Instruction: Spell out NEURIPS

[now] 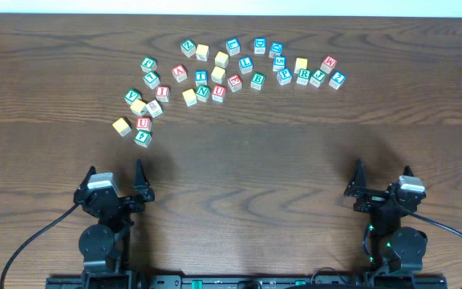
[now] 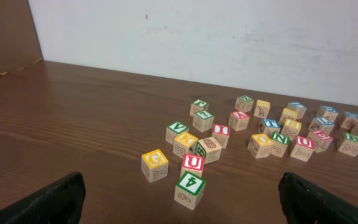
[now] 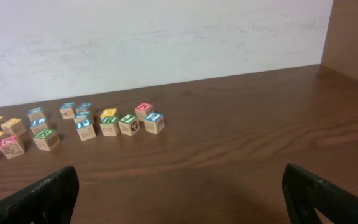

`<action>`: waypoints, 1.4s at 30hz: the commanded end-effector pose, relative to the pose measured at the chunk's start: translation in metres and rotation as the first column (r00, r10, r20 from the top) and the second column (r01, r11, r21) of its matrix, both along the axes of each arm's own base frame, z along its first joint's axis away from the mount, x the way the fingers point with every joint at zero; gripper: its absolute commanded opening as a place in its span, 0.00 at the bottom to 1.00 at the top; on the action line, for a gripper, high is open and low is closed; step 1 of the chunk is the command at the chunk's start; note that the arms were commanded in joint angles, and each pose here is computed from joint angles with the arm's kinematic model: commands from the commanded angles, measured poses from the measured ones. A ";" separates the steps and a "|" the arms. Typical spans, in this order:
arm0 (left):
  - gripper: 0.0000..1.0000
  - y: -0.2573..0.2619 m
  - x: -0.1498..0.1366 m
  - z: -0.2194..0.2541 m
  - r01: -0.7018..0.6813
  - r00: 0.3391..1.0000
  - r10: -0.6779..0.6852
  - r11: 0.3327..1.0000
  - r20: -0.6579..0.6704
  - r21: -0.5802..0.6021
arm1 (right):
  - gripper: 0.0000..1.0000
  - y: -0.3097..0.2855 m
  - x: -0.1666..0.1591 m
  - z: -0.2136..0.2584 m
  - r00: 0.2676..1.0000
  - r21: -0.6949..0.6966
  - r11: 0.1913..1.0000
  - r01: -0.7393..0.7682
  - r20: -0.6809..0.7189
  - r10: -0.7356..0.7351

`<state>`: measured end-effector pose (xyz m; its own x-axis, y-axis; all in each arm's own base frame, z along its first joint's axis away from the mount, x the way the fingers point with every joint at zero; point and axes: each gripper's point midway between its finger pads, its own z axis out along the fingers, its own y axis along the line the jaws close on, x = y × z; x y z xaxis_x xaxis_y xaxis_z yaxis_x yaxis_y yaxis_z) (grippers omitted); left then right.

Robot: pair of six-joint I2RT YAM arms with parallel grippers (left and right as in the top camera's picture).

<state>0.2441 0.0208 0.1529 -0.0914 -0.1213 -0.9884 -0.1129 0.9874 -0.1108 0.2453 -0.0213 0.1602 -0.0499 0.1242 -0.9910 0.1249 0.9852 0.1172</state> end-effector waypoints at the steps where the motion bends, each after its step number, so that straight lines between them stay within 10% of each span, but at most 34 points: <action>1: 0.98 0.003 -0.001 -0.017 -0.012 0.998 0.012 1.000 -0.057 0.011 | 0.99 -0.002 0.000 -0.001 1.000 -0.006 1.000 0.008 -0.002 -0.008; 42: 0.98 0.003 -0.001 -0.017 -0.012 0.998 0.012 1.000 -0.057 0.011 | 0.99 -0.002 0.000 -0.001 1.000 -0.006 1.000 0.008 -0.002 -0.008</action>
<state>0.2441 0.0208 0.1529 -0.0914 -0.1213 -0.9884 -0.1129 0.9874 -0.1108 0.2453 -0.0213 0.1602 -0.0499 0.1242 -0.9910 0.1249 0.9852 0.1172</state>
